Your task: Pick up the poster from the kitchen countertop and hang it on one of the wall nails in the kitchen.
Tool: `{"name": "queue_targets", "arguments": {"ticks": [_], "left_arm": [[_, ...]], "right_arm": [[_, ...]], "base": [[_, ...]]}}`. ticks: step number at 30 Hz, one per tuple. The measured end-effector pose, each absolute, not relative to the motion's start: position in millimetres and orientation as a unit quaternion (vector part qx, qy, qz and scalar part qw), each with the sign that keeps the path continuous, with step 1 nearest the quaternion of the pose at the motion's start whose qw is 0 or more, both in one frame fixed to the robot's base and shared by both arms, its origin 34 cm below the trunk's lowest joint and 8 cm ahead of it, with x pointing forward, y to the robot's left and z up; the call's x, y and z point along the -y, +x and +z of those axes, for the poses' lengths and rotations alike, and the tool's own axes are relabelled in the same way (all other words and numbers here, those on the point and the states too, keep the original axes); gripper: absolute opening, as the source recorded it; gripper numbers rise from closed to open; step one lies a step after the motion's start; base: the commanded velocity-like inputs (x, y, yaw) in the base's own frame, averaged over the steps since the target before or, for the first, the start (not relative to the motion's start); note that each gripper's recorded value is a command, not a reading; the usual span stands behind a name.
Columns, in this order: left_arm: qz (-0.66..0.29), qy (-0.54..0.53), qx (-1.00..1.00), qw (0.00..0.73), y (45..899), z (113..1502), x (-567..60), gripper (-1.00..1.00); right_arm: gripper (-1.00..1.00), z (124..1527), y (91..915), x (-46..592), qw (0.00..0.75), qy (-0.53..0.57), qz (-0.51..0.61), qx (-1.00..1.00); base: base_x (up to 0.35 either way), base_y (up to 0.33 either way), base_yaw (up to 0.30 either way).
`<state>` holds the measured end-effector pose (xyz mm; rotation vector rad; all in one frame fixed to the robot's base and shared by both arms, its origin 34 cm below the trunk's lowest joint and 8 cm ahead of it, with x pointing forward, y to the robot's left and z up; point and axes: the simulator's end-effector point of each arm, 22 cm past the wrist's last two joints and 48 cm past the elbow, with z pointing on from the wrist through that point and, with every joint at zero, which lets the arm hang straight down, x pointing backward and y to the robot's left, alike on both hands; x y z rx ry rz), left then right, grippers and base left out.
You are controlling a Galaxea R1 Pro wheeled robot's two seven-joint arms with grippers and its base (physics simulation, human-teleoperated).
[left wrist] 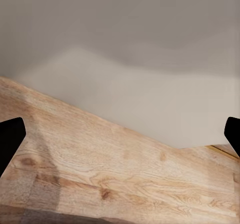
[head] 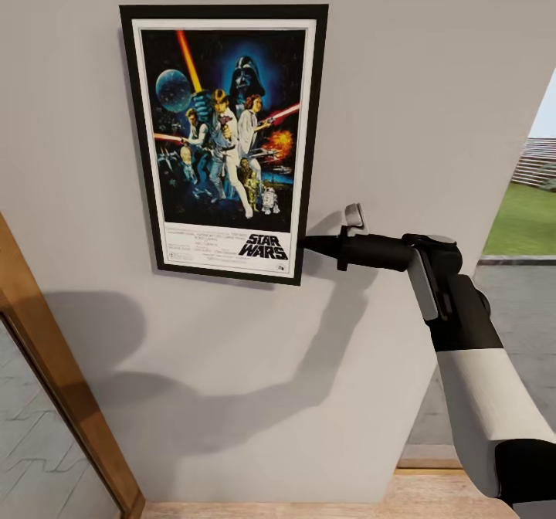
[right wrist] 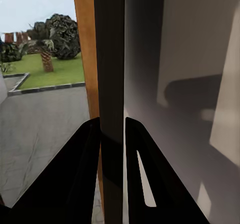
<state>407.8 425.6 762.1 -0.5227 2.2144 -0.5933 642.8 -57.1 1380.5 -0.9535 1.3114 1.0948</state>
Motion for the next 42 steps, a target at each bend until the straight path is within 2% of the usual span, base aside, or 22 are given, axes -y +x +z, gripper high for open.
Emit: {"name": "queue_targets", "arguments": {"ticks": [42], "left_arm": [[-0.233, -0.205, -0.869, 0.385, 407.8, 762.1, -425.6, 1.00]], "right_arm": [[-1.00, 1380.2, 642.9, 57.1, 0.558, -0.404, 0.464, -0.557]], "base": [[0.000, 0.000, 0.000]]}}
